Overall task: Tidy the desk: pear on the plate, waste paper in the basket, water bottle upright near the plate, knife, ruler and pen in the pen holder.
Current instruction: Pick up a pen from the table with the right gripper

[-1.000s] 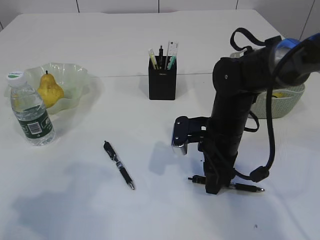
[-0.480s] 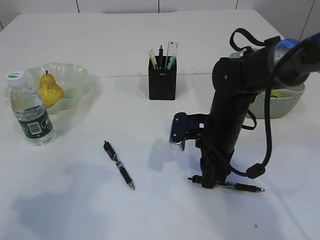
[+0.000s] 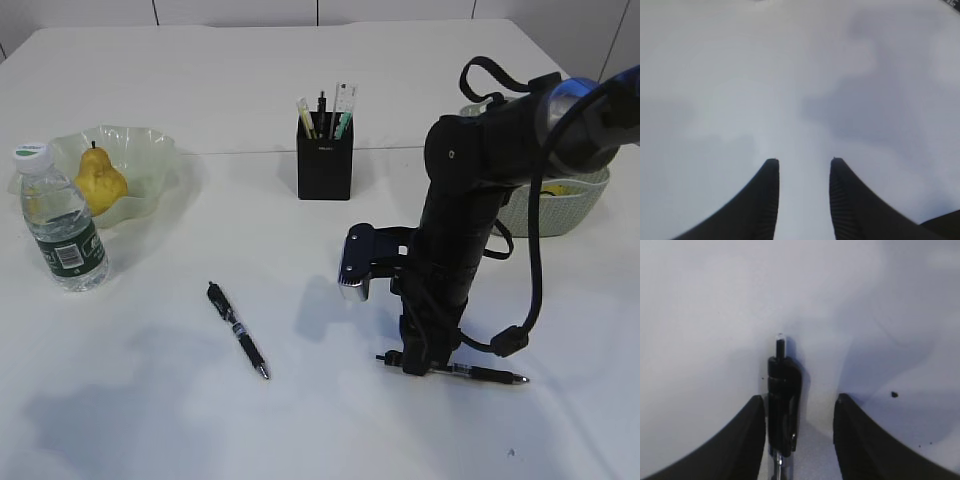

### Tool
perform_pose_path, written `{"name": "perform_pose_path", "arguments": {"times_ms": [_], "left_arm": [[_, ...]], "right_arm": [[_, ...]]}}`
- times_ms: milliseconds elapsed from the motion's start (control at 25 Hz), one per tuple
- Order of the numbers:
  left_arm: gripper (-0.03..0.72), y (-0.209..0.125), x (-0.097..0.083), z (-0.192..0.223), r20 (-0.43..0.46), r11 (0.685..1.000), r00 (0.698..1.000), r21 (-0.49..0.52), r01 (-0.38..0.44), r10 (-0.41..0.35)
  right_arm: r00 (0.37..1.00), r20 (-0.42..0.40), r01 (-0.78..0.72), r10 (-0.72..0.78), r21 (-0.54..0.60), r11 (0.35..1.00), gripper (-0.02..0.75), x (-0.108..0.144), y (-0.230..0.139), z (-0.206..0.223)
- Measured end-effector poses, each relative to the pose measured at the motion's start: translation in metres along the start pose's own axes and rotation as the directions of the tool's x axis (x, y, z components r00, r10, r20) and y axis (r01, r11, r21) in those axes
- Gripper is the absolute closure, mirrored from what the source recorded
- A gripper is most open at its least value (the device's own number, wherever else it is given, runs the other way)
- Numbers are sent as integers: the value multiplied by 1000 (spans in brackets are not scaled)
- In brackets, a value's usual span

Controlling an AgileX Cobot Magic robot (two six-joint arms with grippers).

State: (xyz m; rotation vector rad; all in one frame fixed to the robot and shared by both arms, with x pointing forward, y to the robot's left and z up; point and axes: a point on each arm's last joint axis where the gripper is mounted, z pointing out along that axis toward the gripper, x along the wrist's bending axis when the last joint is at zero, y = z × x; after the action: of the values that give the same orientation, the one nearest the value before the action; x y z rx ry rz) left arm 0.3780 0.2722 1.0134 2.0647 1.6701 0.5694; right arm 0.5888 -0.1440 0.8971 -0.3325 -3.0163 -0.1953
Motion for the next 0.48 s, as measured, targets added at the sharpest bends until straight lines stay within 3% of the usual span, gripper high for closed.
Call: {"name": "perform_pose_path", "arguments": {"times_ms": [480], "left_arm": [[449,-1,0,0,-1,1000,1000,10,0,0]], "right_arm": [[1000,-13,-7,7,5,1000,367,1,0,0]]}}
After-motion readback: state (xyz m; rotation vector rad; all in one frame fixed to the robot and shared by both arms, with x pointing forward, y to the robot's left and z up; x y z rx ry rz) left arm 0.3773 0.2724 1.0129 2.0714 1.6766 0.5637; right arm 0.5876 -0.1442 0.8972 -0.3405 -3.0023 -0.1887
